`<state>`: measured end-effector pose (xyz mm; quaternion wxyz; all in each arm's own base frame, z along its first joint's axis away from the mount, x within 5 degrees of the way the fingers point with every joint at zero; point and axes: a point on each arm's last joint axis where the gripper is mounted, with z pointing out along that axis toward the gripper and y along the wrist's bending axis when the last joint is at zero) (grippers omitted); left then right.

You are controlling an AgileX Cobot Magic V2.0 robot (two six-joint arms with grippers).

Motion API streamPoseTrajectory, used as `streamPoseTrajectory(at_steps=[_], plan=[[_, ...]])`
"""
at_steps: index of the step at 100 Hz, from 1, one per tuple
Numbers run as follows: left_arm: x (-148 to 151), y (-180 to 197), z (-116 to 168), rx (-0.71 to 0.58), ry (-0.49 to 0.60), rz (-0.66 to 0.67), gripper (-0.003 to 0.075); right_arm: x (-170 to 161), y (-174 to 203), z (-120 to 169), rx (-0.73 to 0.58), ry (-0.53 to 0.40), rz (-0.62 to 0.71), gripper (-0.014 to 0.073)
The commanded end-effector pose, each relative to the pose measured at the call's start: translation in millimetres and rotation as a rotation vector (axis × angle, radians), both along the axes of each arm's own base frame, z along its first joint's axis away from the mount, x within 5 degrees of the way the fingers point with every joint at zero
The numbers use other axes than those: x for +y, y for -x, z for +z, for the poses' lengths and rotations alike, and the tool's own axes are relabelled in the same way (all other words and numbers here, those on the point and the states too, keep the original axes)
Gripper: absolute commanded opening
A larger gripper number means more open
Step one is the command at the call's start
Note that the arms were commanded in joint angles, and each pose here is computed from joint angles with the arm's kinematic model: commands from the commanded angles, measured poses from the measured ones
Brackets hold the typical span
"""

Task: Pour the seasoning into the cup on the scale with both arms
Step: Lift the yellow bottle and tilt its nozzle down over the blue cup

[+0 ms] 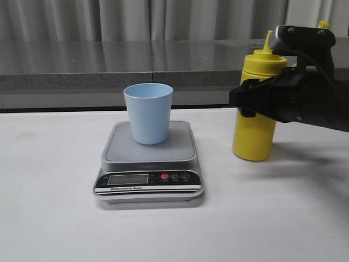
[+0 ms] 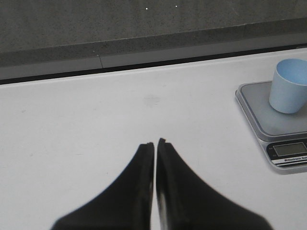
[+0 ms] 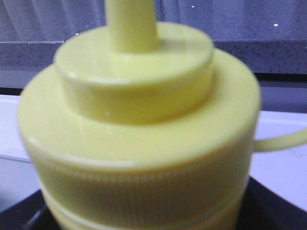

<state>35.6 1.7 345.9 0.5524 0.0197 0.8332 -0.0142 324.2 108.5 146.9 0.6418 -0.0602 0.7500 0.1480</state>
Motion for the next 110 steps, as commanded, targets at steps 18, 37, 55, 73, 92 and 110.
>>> streamPoseTrajectory(at_steps=[18,37,55,73,92,110], plan=[[-0.2,-2.0,12.4,-0.08,0.012,0.002,0.001,1.4,-2.8,61.2,-0.231,0.137,0.019,0.0066],[-0.2,-2.0,12.4,-0.08,0.012,0.002,0.001,6.1,-6.5,89.8,-0.303,0.407,0.056,0.0066],[-0.2,-2.0,12.4,-0.08,0.012,0.002,0.001,18.0,-6.0,106.6,-0.355,0.683,0.193,0.0066],[-0.2,-2.0,12.4,-0.08,0.012,0.002,0.001,31.0,-9.8,113.7,-0.316,0.92,0.358,0.0066],[-0.2,-2.0,12.4,-0.08,0.012,0.002,0.001,43.2,-15.0,127.4,-0.263,1.193,0.463,0.0066],[-0.2,-2.0,12.4,-0.08,0.012,0.002,0.001,56.8,-16.6,143.4,-0.304,1.342,0.49,0.0066]])
